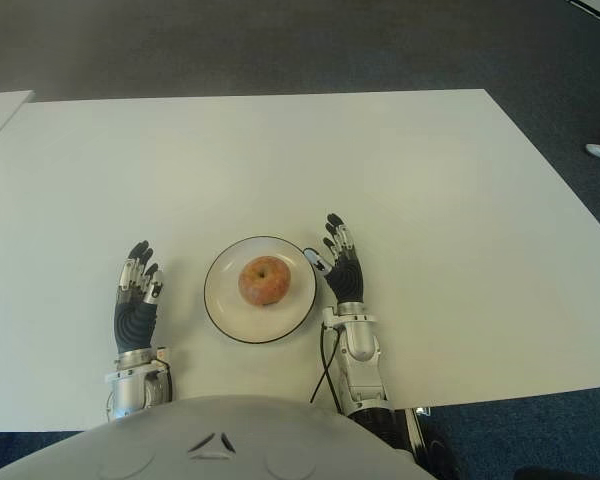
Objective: Put the apples into the plate.
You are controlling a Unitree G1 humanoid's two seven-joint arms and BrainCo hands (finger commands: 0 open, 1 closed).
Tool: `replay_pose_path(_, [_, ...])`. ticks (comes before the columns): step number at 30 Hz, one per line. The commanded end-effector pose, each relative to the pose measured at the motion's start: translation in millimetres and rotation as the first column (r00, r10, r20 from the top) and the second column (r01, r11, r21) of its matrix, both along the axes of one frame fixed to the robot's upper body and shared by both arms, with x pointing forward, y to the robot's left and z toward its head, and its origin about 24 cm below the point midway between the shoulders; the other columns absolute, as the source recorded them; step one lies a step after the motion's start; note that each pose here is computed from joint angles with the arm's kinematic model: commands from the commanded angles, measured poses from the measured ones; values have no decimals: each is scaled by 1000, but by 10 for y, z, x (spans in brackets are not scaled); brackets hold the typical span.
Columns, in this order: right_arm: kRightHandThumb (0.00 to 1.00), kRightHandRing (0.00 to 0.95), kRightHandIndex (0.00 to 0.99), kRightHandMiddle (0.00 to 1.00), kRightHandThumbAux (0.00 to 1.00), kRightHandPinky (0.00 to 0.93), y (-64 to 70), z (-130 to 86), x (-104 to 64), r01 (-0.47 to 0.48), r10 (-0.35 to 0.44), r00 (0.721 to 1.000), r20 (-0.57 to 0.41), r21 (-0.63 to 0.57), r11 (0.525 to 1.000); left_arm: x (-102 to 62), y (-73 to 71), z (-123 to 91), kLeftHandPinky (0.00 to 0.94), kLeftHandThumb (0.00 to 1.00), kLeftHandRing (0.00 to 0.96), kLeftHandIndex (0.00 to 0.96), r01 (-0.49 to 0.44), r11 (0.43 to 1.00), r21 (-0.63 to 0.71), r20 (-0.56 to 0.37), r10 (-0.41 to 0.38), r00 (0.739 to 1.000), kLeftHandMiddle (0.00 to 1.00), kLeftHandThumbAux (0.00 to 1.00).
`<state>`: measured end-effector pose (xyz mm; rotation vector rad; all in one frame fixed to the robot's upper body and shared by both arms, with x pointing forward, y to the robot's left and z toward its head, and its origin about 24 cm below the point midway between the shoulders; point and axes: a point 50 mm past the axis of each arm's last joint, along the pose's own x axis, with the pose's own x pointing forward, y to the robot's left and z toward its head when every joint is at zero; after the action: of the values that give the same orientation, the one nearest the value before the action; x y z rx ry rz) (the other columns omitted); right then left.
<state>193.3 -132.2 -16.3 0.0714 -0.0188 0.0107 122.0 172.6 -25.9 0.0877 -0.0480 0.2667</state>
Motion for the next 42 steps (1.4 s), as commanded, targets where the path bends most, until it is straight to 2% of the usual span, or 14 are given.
replay_pose_path(1, [89,0,0,0,573,0,-22,-152,-91,1,-2,997,-75,-15,1000,110,-40,-157,45,58,0,10,35,999,5,-105,-34,994,0,484])
replay_pose_path(14, [95,0,0,0,572,0,-18,-166,-68,-16,15,999,-42,-23,1000,179,-62,-148,36,54,20,42,53,995,82,-112,-44,993,32,496])
replay_pose_path(24, [111,0,0,0,566,0,1,-147,-88,-16,15,999,-34,-17,1000,253,-30,-206,18,38,20,42,48,995,91,-161,-33,986,39,507])
replay_pose_path(42, [115,0,0,0,530,0,27,-122,-110,-11,10,999,-38,-22,1000,261,-10,-265,14,13,19,36,66,995,77,-208,-49,977,33,490])
